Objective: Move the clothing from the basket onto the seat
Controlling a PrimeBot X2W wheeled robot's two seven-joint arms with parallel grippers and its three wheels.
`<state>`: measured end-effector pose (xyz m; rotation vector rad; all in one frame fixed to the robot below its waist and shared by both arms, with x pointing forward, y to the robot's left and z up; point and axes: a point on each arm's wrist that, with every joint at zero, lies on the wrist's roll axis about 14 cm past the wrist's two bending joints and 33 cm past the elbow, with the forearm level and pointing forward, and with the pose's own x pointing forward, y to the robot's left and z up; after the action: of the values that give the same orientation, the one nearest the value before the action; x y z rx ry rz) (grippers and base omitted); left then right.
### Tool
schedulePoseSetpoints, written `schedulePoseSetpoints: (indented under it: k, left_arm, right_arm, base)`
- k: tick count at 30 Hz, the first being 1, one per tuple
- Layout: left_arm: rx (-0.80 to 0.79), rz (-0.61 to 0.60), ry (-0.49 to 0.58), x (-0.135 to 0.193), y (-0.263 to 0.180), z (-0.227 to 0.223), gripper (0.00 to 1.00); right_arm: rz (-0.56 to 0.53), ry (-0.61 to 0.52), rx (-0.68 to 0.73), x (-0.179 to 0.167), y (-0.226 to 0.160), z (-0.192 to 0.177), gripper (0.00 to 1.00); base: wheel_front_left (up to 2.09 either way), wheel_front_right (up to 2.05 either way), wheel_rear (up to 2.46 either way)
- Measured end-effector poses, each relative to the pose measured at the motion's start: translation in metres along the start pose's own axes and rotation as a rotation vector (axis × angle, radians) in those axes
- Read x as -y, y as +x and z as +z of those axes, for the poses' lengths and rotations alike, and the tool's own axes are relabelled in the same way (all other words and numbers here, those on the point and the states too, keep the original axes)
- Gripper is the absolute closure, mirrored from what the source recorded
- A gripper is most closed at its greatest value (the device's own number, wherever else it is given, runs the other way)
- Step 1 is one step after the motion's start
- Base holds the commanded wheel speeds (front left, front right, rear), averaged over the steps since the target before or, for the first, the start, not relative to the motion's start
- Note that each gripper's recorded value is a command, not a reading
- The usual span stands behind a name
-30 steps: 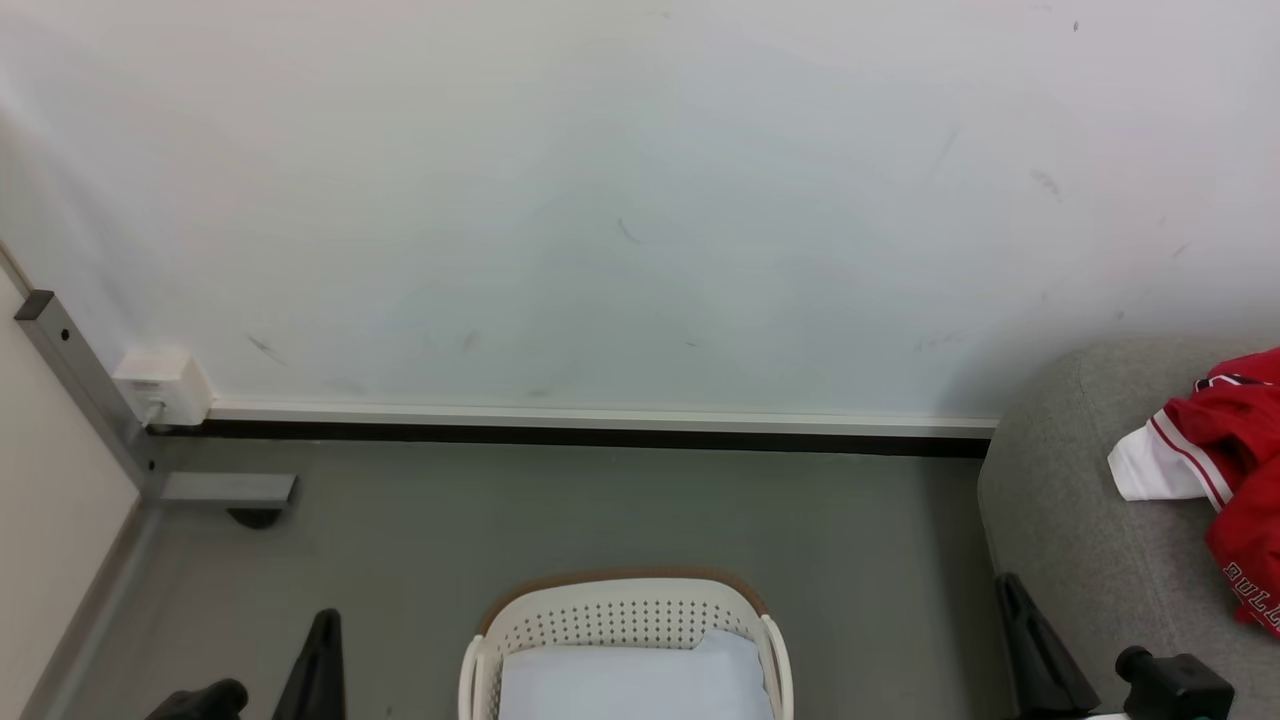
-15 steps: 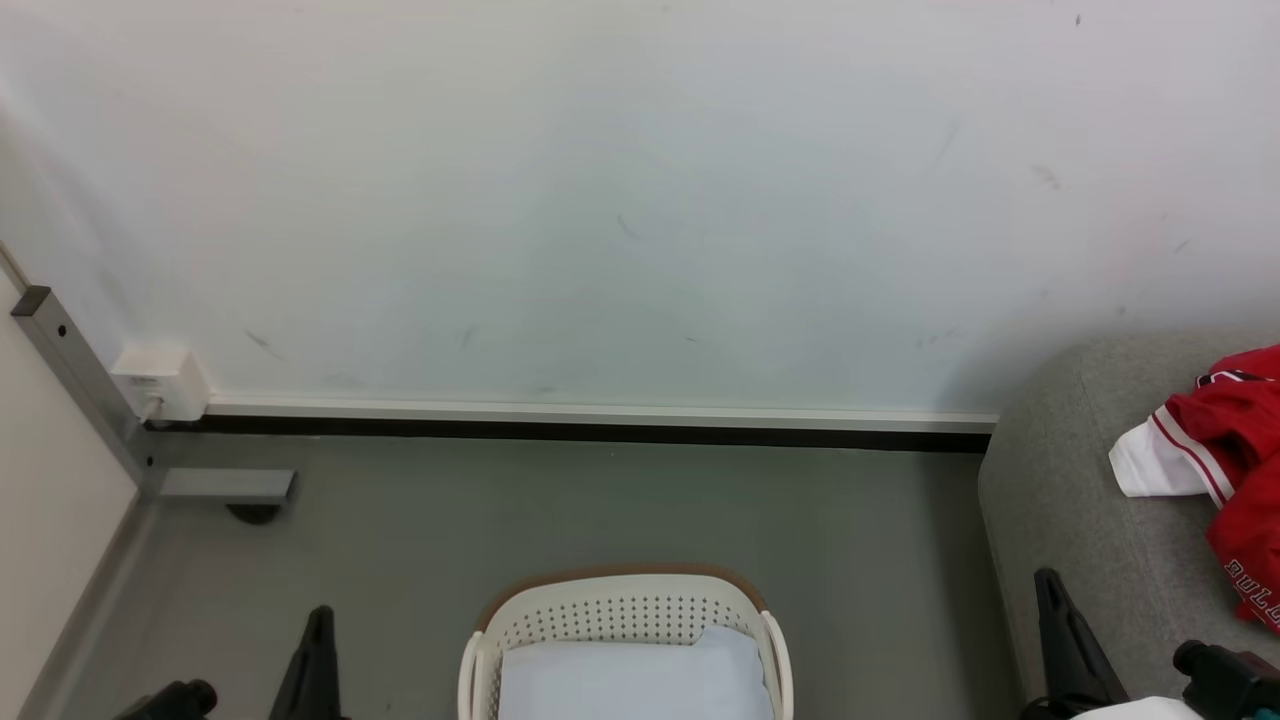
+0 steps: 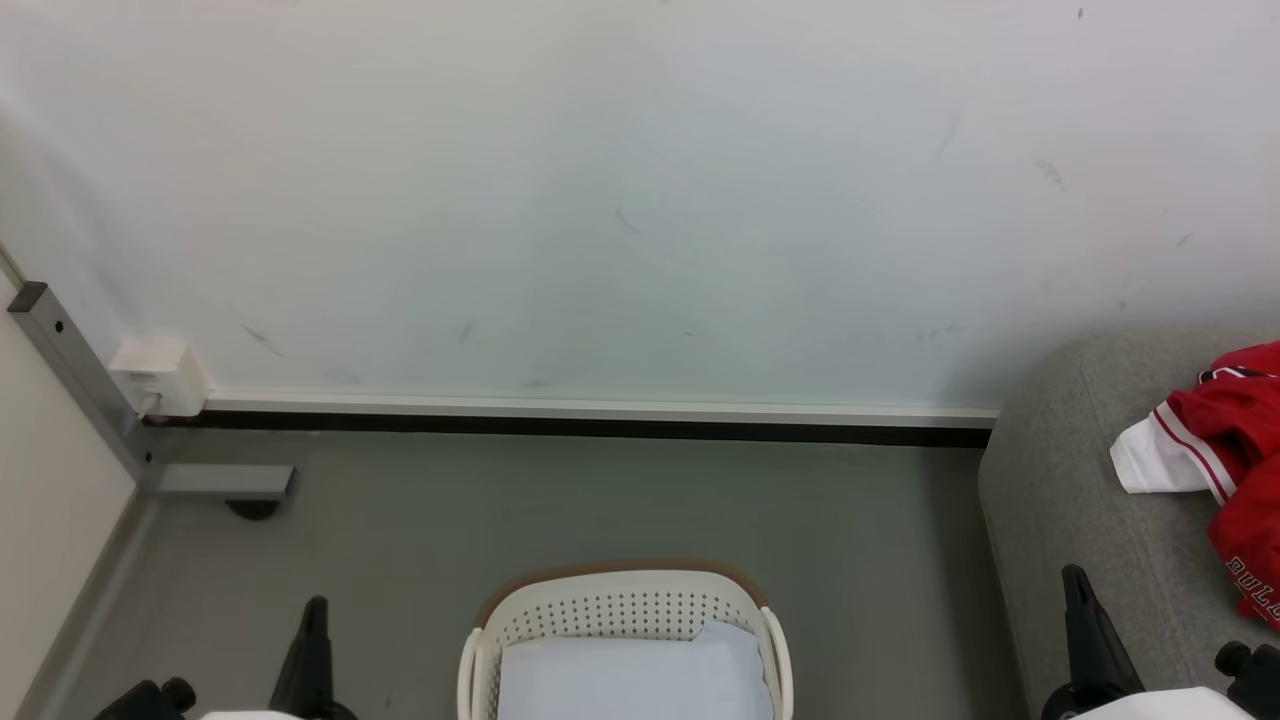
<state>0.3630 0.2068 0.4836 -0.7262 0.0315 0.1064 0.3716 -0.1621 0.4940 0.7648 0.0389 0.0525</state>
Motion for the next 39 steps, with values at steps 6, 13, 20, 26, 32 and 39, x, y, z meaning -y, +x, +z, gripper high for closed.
schedulePoseSetpoints:
  k: [6,13,20,26,32,39]
  left_arm:
    - [-0.011,0.002,-0.075,0.001,0.002,0.0,1.0]
    - [-0.015,0.001,-0.168,0.002,0.004,0.001,1.0]
    - [-0.022,-0.001,-0.248,0.003,0.006,0.001,1.0]
    - [-0.028,-0.007,-0.314,0.005,0.008,0.002,1.0]
    - [-0.032,-0.01,-0.375,0.006,0.009,0.002,1.0]
    - [-0.034,-0.019,-0.442,0.008,0.012,0.003,1.0]
  right_arm:
    - [-0.015,0.074,0.002,0.004,0.001,0.003,1.0]
    - [-0.025,0.159,0.009,0.006,0.003,0.007,1.0]
    - [-0.032,0.235,0.015,0.008,0.005,0.01,1.0]
    - [-0.038,0.297,0.018,0.01,0.005,0.013,1.0]
    - [-0.041,0.355,0.021,0.012,0.006,0.015,1.0]
    - [-0.046,0.42,0.026,0.014,0.007,0.017,1.0]
  base:
    - [0.0,0.0,0.0]
    - [0.0,0.0,0.0]
    - [0.0,0.0,0.0]
    - [0.0,0.0,0.0]
    - [0.0,0.0,0.0]
    - [0.0,0.0,0.0]
